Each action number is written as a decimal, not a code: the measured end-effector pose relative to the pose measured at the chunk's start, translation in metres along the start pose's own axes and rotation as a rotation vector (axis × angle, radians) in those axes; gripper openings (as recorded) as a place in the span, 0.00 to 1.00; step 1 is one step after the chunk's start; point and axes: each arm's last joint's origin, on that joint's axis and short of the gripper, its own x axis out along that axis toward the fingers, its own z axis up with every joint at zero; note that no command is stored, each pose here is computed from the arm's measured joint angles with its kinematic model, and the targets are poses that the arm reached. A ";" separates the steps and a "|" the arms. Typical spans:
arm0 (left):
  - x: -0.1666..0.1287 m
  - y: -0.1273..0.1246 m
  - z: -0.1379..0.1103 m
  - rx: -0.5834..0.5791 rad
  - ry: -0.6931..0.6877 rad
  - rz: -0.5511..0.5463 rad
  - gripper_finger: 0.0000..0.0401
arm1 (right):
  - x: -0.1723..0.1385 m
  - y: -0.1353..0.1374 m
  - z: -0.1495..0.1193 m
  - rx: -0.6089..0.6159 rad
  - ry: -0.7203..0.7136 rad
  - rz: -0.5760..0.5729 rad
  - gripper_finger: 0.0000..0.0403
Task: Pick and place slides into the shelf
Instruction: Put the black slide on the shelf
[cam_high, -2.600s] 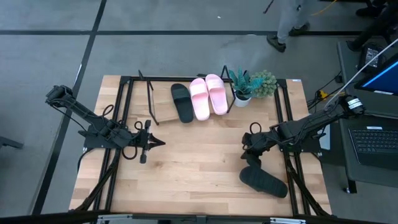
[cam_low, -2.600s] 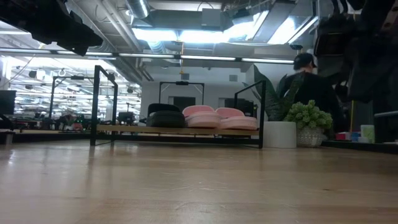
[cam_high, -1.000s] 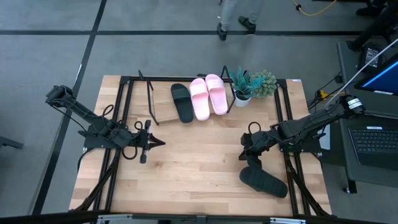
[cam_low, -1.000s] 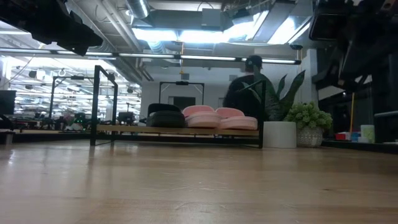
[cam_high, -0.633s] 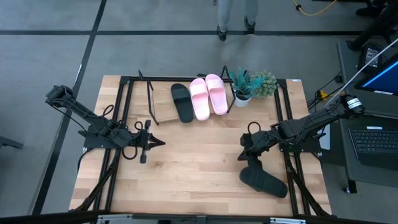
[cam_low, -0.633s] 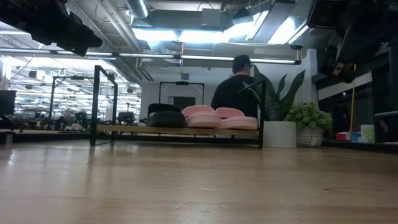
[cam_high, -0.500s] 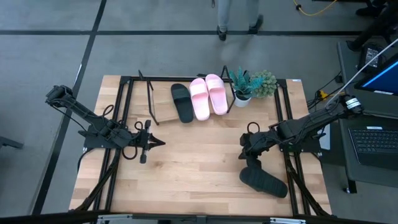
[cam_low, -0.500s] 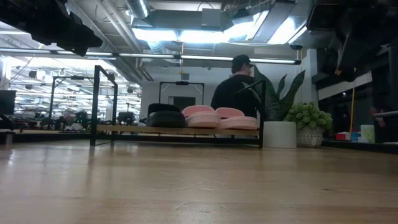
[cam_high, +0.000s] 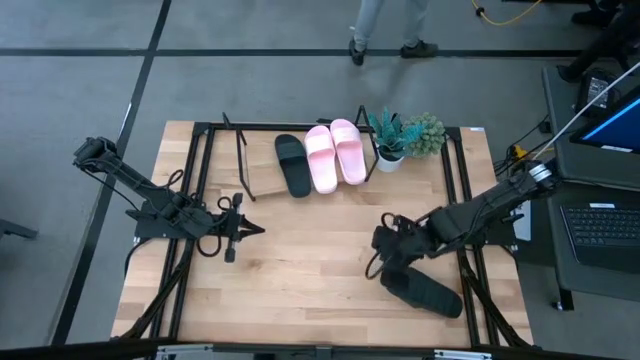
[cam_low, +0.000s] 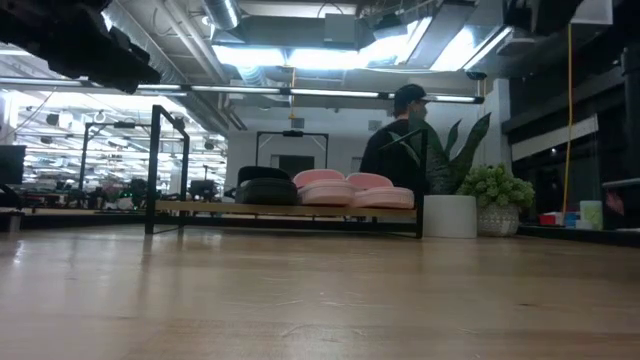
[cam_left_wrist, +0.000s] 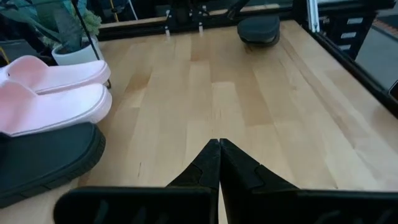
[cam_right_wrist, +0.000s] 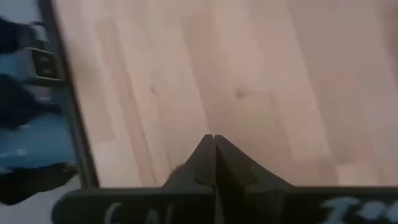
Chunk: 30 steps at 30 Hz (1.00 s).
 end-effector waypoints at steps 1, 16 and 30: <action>0.000 0.000 -0.001 0.004 0.007 0.001 0.00 | -0.002 0.006 0.002 0.006 0.018 -0.034 0.00; 0.000 0.001 -0.007 0.036 0.066 0.005 0.00 | 0.014 0.099 0.029 0.007 0.148 -0.231 0.00; 0.000 -0.002 -0.007 0.031 0.078 -0.082 0.00 | 0.043 0.160 0.018 0.011 0.073 -0.277 0.00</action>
